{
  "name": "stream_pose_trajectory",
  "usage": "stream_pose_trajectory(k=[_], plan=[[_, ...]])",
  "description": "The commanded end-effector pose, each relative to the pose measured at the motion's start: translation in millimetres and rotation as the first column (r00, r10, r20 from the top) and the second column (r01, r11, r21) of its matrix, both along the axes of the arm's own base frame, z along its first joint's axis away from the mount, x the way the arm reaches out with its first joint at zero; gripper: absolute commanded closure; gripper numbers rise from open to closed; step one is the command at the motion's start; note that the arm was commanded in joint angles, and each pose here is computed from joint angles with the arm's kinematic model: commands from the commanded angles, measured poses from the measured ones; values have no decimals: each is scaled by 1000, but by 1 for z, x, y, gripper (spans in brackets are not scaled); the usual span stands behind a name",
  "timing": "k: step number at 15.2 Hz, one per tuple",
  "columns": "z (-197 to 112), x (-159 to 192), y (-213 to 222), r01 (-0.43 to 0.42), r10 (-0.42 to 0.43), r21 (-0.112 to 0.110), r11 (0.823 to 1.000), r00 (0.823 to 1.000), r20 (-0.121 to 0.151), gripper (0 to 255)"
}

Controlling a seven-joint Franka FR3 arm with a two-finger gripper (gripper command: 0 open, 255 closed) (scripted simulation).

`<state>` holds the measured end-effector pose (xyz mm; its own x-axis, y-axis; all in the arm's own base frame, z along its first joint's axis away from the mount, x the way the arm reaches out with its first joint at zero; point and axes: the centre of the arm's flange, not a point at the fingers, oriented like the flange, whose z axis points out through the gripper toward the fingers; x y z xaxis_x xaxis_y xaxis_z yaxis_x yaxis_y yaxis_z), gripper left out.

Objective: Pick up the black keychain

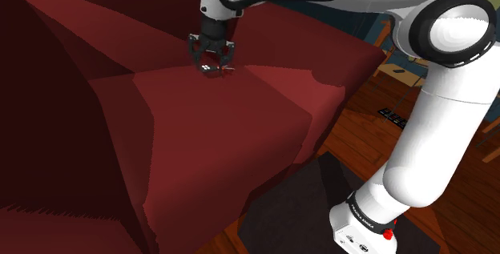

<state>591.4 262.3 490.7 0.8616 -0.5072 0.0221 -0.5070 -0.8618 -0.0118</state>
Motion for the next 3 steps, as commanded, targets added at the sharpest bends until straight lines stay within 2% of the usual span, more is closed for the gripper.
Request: stream_pose_trajectory(k=[1,3], plan=[[11,1,1,0,0,0,1000,1000,-1,255],[12,1,1,0,0,0,1000,1000,-1,255]])
